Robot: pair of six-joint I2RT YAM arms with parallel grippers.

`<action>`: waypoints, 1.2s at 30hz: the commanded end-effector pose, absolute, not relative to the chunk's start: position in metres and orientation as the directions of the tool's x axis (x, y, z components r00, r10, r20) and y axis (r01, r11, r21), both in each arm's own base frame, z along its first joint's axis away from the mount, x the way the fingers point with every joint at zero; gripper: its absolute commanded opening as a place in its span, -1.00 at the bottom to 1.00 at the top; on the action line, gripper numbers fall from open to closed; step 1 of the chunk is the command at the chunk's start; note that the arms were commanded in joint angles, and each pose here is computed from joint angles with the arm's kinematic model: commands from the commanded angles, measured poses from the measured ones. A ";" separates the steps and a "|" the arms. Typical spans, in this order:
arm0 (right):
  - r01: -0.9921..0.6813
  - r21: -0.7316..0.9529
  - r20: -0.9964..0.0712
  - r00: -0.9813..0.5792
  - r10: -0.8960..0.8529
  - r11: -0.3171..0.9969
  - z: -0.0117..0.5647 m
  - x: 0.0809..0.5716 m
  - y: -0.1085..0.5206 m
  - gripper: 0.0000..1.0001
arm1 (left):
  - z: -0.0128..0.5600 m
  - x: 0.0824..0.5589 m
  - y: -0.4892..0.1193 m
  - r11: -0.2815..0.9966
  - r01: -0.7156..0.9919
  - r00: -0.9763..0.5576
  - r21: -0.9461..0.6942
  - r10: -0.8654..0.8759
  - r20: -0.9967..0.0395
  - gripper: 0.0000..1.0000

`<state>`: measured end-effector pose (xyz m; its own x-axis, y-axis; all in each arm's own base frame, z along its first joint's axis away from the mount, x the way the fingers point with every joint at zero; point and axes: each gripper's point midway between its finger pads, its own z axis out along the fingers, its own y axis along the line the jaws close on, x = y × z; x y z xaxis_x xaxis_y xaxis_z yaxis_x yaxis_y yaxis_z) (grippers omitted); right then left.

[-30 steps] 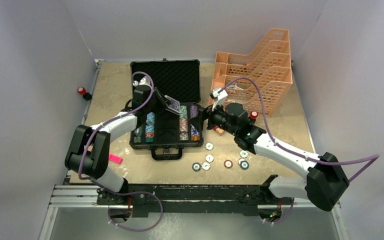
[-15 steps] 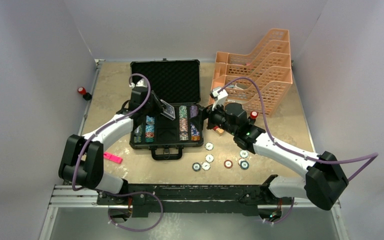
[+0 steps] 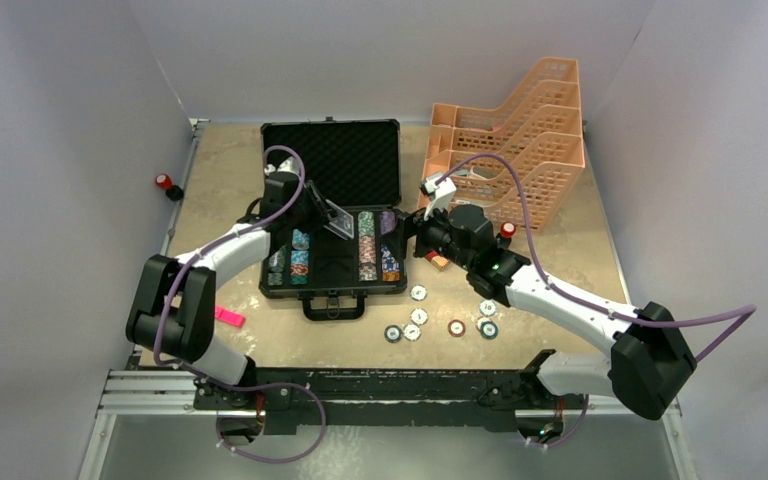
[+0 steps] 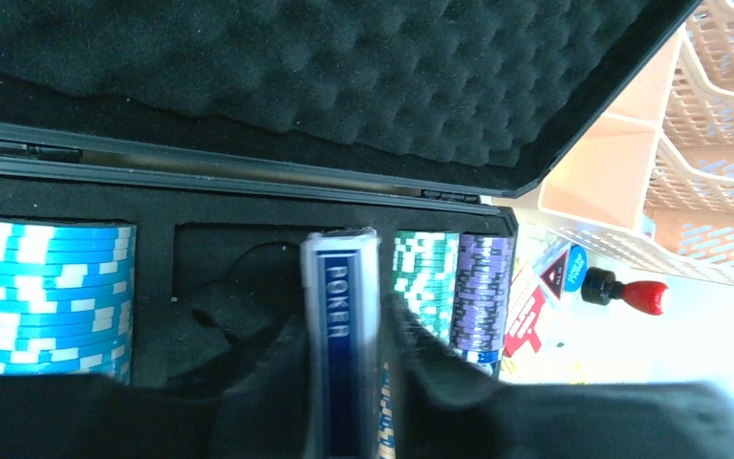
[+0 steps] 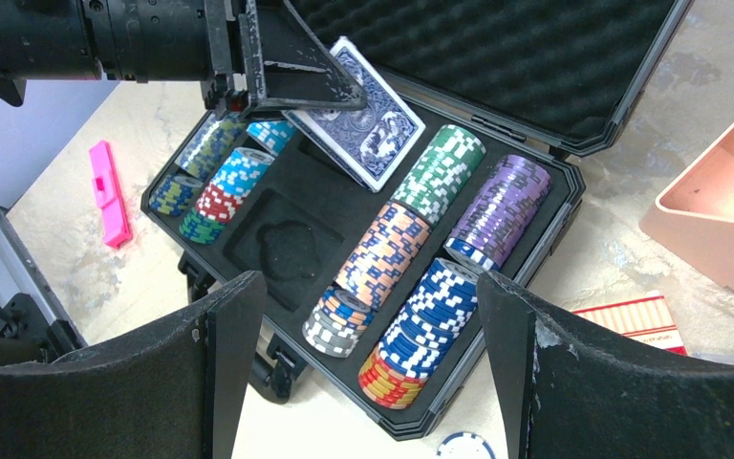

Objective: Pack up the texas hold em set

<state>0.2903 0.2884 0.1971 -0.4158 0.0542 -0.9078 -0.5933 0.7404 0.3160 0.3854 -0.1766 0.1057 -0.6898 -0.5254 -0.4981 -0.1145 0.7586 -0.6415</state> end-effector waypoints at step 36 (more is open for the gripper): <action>-0.555 0.300 -0.922 -0.376 0.088 0.776 0.220 0.298 0.280 0.65 | 0.093 0.383 -0.147 0.917 -0.158 -0.772 -0.366 -0.346 -0.533 -0.23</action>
